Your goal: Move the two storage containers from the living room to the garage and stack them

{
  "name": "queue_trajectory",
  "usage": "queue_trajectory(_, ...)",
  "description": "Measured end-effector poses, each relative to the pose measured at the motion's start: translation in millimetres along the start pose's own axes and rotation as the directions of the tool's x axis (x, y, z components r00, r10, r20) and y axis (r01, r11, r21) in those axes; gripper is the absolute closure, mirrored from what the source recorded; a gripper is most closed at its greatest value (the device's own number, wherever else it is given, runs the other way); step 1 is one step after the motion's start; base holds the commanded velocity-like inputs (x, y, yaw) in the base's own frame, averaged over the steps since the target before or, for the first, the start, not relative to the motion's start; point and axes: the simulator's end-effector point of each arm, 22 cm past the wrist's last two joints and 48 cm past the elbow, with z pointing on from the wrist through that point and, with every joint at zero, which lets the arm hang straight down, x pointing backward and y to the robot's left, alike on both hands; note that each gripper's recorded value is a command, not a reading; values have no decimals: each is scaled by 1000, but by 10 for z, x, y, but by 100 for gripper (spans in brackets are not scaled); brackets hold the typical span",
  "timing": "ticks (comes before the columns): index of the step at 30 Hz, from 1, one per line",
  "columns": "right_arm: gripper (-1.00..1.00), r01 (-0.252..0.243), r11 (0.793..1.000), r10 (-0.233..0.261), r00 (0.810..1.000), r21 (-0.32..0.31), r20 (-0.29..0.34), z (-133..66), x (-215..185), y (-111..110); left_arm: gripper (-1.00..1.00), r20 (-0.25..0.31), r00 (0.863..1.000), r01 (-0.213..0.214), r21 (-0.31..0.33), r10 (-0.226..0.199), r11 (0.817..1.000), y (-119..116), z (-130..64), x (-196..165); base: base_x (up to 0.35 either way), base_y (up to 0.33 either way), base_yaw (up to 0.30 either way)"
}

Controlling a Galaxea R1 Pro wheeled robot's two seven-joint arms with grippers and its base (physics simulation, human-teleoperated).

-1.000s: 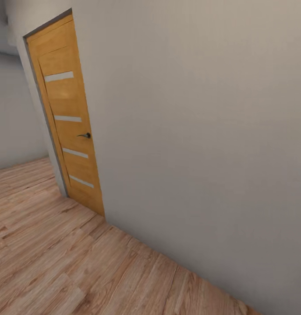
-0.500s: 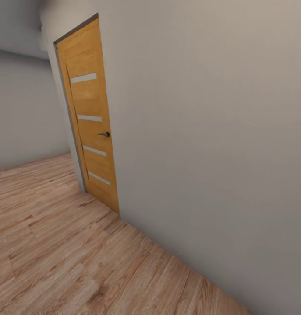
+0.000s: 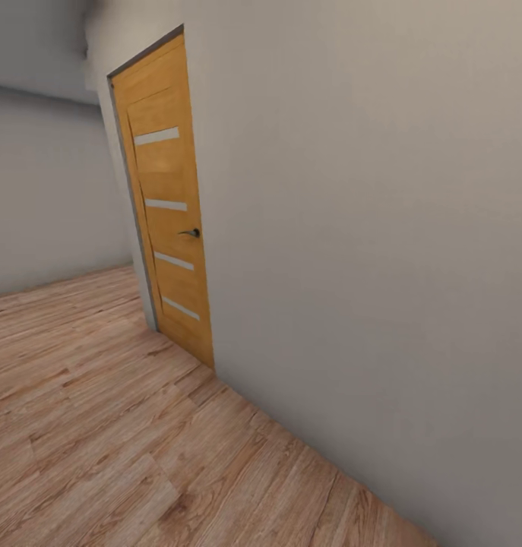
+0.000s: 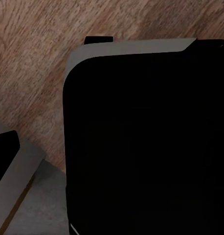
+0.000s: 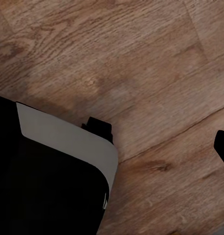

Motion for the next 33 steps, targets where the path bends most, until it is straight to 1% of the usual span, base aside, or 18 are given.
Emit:
queue_trajectory(4,-100,-5,1000,5,1000,2,-1,-1,5,-5,-100,0,1000,0,-1,0,1000,4,-1,0,91,0,0)
queue_trajectory(9,-100,-8,1000,8,1000,2,-4,-2,8,4,-100,1,1000,0,-4,0,1000,32,-1,0,277,0,2)
queue_trajectory(12,-100,-7,1000,7,1000,1,-5,-2,8,6,-100,1,1000,0,-5,0,1000,43,-1,0,313,0,122)
queue_trajectory(33,-100,-1,1000,1,1000,-1,-5,-1,4,21,-100,1,1000,0,-6,0,1000,48,-1,1,322,0,266)
